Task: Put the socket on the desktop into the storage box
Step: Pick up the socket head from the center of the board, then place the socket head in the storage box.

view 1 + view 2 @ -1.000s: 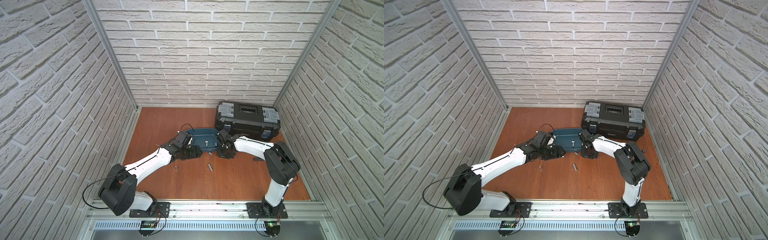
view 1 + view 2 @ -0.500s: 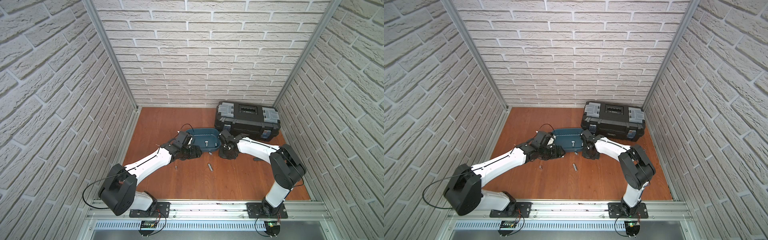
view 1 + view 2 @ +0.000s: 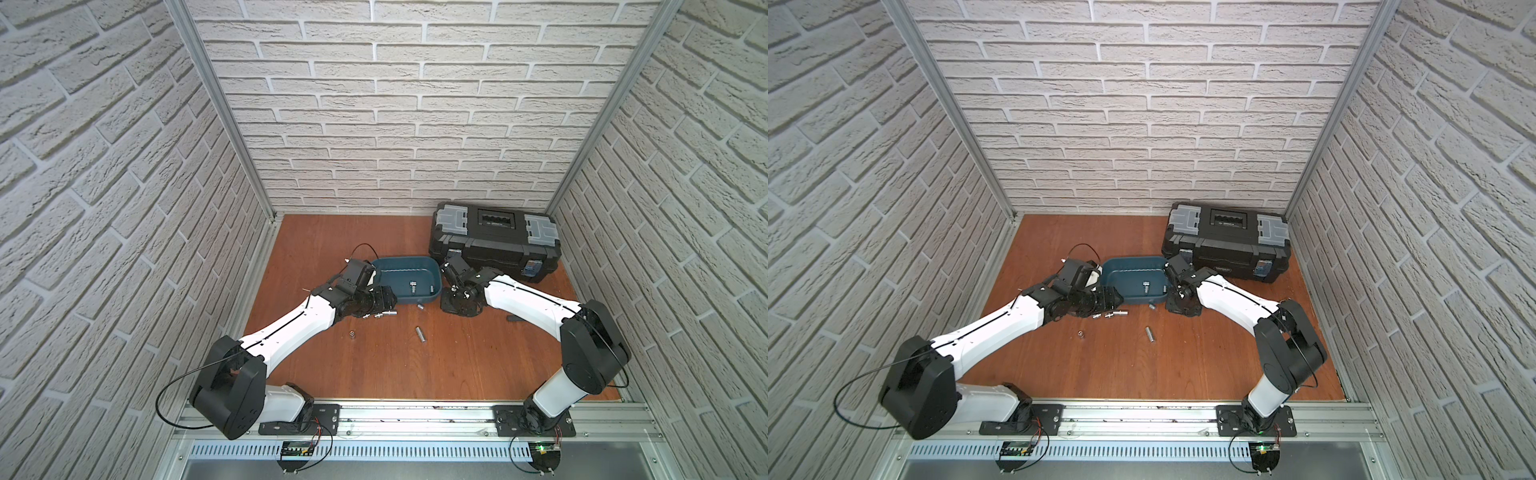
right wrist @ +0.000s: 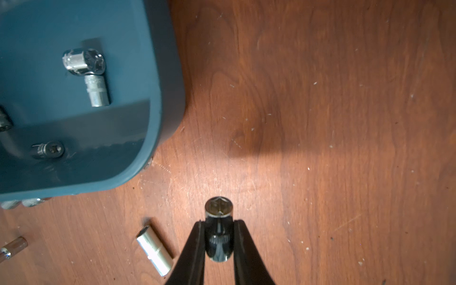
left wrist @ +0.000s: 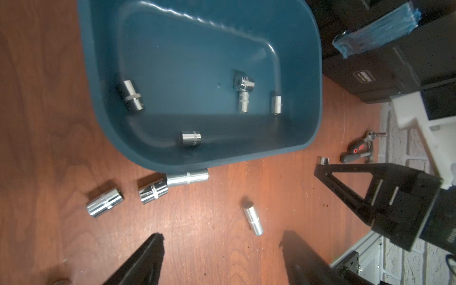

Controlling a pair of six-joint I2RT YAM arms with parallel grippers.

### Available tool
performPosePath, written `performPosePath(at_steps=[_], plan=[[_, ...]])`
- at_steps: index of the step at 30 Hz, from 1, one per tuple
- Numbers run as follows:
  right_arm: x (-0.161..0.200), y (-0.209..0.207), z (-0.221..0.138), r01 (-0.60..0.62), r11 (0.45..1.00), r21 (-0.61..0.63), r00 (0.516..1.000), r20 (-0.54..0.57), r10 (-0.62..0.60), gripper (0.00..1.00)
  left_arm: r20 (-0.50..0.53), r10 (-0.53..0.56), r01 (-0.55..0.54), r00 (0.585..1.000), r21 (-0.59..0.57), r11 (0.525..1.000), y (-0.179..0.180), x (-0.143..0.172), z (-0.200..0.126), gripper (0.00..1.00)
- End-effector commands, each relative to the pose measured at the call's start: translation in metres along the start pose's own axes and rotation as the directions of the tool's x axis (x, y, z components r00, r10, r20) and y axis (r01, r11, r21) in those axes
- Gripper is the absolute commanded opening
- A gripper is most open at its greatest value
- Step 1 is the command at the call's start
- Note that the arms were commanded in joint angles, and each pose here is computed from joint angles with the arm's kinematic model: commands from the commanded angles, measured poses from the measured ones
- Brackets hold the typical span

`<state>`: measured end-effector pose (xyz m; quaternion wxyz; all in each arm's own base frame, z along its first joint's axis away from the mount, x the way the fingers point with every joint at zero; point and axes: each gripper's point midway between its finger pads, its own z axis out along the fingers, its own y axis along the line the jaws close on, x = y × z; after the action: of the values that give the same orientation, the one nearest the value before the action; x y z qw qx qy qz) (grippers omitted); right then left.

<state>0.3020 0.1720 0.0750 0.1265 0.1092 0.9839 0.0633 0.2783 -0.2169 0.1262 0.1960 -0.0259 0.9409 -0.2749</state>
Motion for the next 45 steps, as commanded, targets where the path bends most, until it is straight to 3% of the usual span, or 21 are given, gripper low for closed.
performPosePath(at_steps=[1, 14, 29, 35, 45], plan=[[-0.011, 0.017, -0.028, 0.039, 0.998, -0.042, 0.997, 0.062, -0.036, 0.22, 0.031, -0.017, 0.018, 0.999, -0.023, 1.000, 0.008, -0.010, -0.015, 0.80], [-0.035, 0.076, -0.038, 0.132, 0.987, -0.087, 0.989, 0.078, -0.125, 0.22, 0.089, -0.122, 0.129, 0.989, -0.073, 0.989, 0.048, -0.016, -0.044, 0.80], [-0.051, 0.125, -0.011, 0.174, 0.979, -0.110, 0.984, 0.045, -0.170, 0.22, 0.123, -0.188, 0.199, 0.974, -0.083, 0.976, 0.072, -0.009, -0.060, 0.80], [-0.054, 0.134, 0.025, 0.188, 0.979, -0.079, 0.982, -0.007, -0.189, 0.22, 0.122, -0.206, 0.216, 0.971, -0.071, 0.974, 0.072, -0.006, -0.060, 0.80], [-0.061, 0.143, 0.051, 0.175, 0.982, -0.078, 0.983, -0.036, -0.178, 0.22, 0.110, -0.229, 0.237, 0.967, -0.063, 0.969, 0.078, 0.007, -0.056, 0.80]])
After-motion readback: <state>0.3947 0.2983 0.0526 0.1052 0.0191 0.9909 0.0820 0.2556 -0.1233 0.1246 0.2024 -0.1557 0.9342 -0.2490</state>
